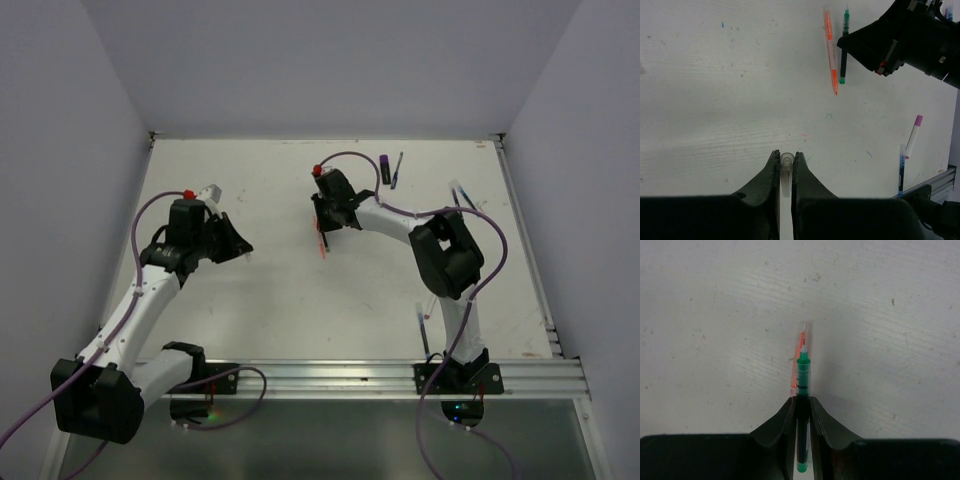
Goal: Open the pen caps
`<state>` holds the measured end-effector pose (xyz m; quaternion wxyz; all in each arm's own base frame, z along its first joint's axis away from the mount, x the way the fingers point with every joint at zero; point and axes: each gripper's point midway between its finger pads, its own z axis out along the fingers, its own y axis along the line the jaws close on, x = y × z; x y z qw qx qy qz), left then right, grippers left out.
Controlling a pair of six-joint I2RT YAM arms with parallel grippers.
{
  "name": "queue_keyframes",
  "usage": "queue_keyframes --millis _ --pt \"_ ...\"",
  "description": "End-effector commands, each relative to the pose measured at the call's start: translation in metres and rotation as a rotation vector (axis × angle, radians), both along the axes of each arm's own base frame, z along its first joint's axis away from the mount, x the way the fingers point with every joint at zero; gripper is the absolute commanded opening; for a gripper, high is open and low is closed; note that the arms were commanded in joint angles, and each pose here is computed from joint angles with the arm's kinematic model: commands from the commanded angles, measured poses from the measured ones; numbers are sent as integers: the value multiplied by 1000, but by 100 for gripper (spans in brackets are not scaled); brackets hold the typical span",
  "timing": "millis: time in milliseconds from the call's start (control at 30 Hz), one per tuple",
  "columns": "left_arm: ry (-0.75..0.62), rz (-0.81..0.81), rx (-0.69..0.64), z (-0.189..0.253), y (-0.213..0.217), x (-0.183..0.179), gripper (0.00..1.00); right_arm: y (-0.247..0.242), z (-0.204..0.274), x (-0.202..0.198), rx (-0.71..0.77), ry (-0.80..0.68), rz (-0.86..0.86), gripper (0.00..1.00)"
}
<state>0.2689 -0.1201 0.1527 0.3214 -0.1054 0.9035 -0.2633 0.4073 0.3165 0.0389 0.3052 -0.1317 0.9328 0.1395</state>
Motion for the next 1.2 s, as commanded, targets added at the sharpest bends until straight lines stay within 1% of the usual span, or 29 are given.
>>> queue_keyframes --millis 0,400,600,633,667,733,833,867,900,933,1000,1033,1167 --pt "-25 -18 9 1 0 2 0 7 12 13 38 -29 -9 21" --pt "-13 -10 9 -4 1 2 0 3 18 13 47 -40 -14 23" --pt "5 -4 8 -7 -1 9 0 -9 19 10 29 -36 -37 24" --pt "3 -5 4 -6 -1 9 0 -10 18 9 25 -35 -27 31" --pt "-1 -6 2 -6 -1 9 0 -7 20 8 26 -37 9 36" --pt "-4 -6 0 -7 -2 9 0 3 22 0 28 -38 54 41" --pt "5 -11 -16 -11 -4 7 0 12 31 -6 9 -69 79 41" --pt "2 -11 -21 -10 -5 7 0 20 39 -6 43 -95 87 40" --pt "5 -9 -22 -12 -5 6 0 26 42 -12 68 -91 107 38" --pt "5 -8 -21 -12 -4 5 0 34 45 -16 84 -92 120 32" --pt "9 -9 -20 -12 -4 5 0 44 47 -19 93 -93 130 28" --pt "9 -9 -17 -12 -4 4 0 56 49 -28 111 -86 165 27" --pt "5 -7 -14 -10 -3 2 0 76 45 -38 116 -71 199 29"
